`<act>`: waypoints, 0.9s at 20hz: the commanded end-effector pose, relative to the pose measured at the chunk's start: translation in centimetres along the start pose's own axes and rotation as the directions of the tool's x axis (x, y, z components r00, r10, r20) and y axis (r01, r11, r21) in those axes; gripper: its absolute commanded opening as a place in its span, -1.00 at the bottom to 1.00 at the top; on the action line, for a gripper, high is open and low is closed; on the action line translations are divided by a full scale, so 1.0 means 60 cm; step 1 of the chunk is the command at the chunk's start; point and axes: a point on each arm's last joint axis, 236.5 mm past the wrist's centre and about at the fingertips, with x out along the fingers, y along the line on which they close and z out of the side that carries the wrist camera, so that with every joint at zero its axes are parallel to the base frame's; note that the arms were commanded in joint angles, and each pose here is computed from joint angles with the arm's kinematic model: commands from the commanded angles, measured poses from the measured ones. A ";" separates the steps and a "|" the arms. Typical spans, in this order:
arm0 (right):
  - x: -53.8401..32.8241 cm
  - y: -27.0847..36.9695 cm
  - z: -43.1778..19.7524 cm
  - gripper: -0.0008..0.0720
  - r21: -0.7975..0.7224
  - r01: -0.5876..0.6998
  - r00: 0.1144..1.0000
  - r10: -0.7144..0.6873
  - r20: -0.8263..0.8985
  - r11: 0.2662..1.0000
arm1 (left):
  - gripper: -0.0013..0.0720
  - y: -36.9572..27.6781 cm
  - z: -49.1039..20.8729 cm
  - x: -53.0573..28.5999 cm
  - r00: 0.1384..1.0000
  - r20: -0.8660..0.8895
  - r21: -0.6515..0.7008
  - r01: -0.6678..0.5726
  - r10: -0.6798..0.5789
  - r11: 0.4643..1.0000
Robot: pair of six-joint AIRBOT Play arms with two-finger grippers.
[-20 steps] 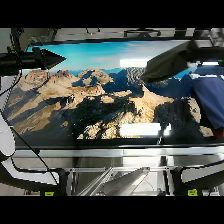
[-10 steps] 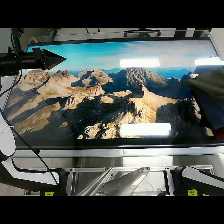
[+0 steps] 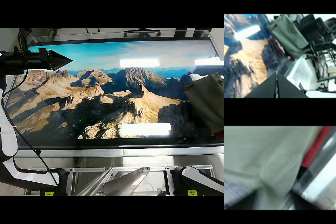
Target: Fold the shirts.
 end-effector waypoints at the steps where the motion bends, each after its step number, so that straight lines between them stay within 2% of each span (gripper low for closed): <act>1: -0.009 -0.022 -0.030 0.85 -0.046 0.051 0.996 -0.054 -0.075 0.998 | -0.92 -0.008 -0.006 0.012 1.000 -0.020 0.007 0.014 -0.014 1.000; 3: -0.051 -0.016 -0.026 0.84 -0.055 0.052 0.995 -0.057 -0.077 0.997 | -0.93 -0.006 -0.001 0.010 1.000 -0.005 0.007 0.009 -0.009 1.000; 4: -0.078 -0.003 -0.019 0.65 -0.059 0.035 0.997 -0.038 -0.060 0.998 | -0.95 -0.003 0.003 0.003 1.000 0.005 0.006 0.002 -0.002 1.000; 5: -0.109 0.028 -0.013 0.17 -0.075 -0.025 0.999 0.022 -0.036 0.997 | -0.95 0.000 0.006 -0.005 1.000 0.014 0.006 -0.006 0.006 1.000; 6: -0.140 0.069 -0.013 -0.20 -0.103 -0.105 0.994 0.105 -0.008 0.989 | -0.95 0.002 0.011 -0.014 1.000 0.023 0.010 -0.016 0.016 1.000; 7: -0.167 0.113 -0.022 -0.46 -0.142 -0.185 0.982 0.189 0.013 0.972 | -0.97 0.002 0.018 -0.026 0.999 0.037 0.004 -0.025 0.025 1.000; 8: -0.190 0.155 -0.033 -0.85 -0.193 -0.253 0.963 0.265 0.038 0.948 | -0.97 -0.001 0.024 -0.037 0.998 0.046 0.004 -0.034 0.034 0.999; 9: -0.214 0.195 -0.049 -0.93 -0.265 -0.301 0.943 0.328 0.065 0.916 | -0.97 0.000 0.025 -0.048 0.997 0.042 -0.002 -0.059 0.059 0.998; 13: -0.254 0.292 -0.170 -0.94 -0.518 -0.347 0.899 0.434 0.052 0.782 | -0.97 0.031 -0.029 -0.072 0.969 -0.055 -0.046 -0.243 0.241 0.969; 18: -0.162 0.304 -0.407 -0.93 -0.724 -0.410 0.884 0.437 -0.166 0.555 | -0.97 -0.025 -0.196 -0.011 0.972 -0.113 -0.119 -0.217 0.204 0.969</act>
